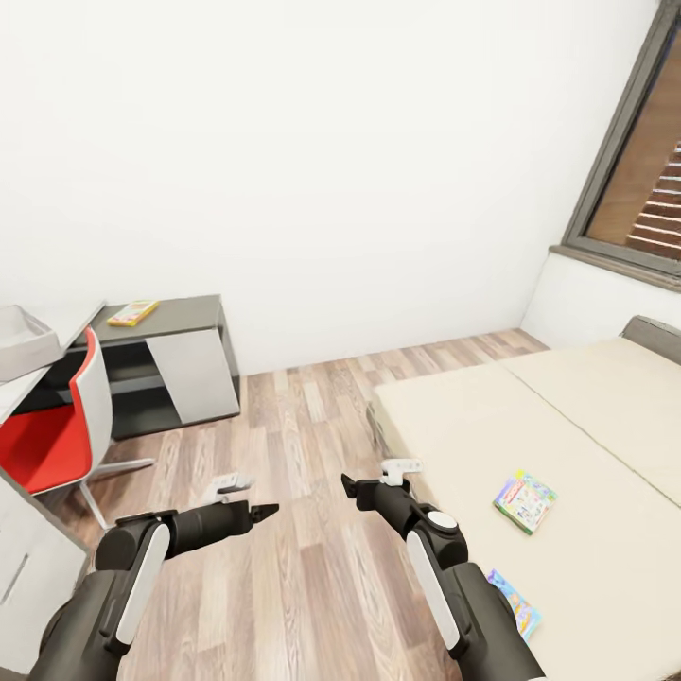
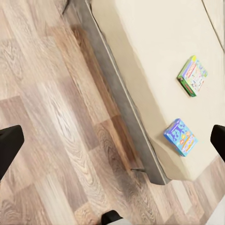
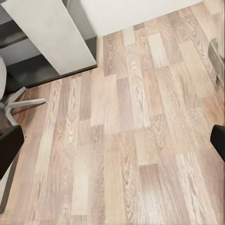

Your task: Put all the toys in the child's room - the three board games (two on the bed and one on the table), the two jigsaw puzzles on the table, and the tennis ball on the table - inside the toy box on the table in the child's room.

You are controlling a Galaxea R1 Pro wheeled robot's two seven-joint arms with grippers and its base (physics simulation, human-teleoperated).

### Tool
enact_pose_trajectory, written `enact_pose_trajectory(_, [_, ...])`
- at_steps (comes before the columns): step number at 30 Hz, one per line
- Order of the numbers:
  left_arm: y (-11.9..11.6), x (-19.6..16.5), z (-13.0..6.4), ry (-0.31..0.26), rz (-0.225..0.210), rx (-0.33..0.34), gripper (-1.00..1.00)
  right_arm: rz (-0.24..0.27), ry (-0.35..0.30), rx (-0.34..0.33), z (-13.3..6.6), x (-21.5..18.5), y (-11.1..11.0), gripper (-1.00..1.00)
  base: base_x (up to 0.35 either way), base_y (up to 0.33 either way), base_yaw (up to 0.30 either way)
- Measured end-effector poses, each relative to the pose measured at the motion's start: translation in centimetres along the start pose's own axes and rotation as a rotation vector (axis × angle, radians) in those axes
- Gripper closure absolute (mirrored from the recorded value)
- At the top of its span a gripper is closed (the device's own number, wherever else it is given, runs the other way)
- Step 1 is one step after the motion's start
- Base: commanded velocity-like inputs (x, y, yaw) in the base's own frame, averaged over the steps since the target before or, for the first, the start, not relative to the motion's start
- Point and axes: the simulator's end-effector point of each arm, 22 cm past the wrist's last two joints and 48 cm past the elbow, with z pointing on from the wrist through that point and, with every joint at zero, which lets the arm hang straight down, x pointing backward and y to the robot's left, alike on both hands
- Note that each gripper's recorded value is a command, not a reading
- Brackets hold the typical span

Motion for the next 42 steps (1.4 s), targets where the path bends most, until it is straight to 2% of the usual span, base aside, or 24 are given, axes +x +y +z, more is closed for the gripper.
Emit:
enact_pose_trajectory(10, [-0.07, -0.30, -0.13, -0.010, 0.005, 0.000, -1.00, -0.003, -0.004, -0.001, -0.10, -0.21, 0.10, -1.00, 0.151, 0.131, -0.266])
enact_pose_trajectory(32, [-0.35, -0.66, -0.45, -0.020, 0.011, 0.002, -1.00, -0.005, -0.014, -0.003, -0.36, -0.72, 0.30, -1.00, 0.007, 0.006, -0.266])
enact_pose_trajectory(42, [-0.47, -0.83, -0.59, -0.024, 0.014, 0.003, -1.00, -0.006, -0.018, -0.004, -0.48, -0.95, 0.40, -1.00, 0.000, 0.105, -0.266])
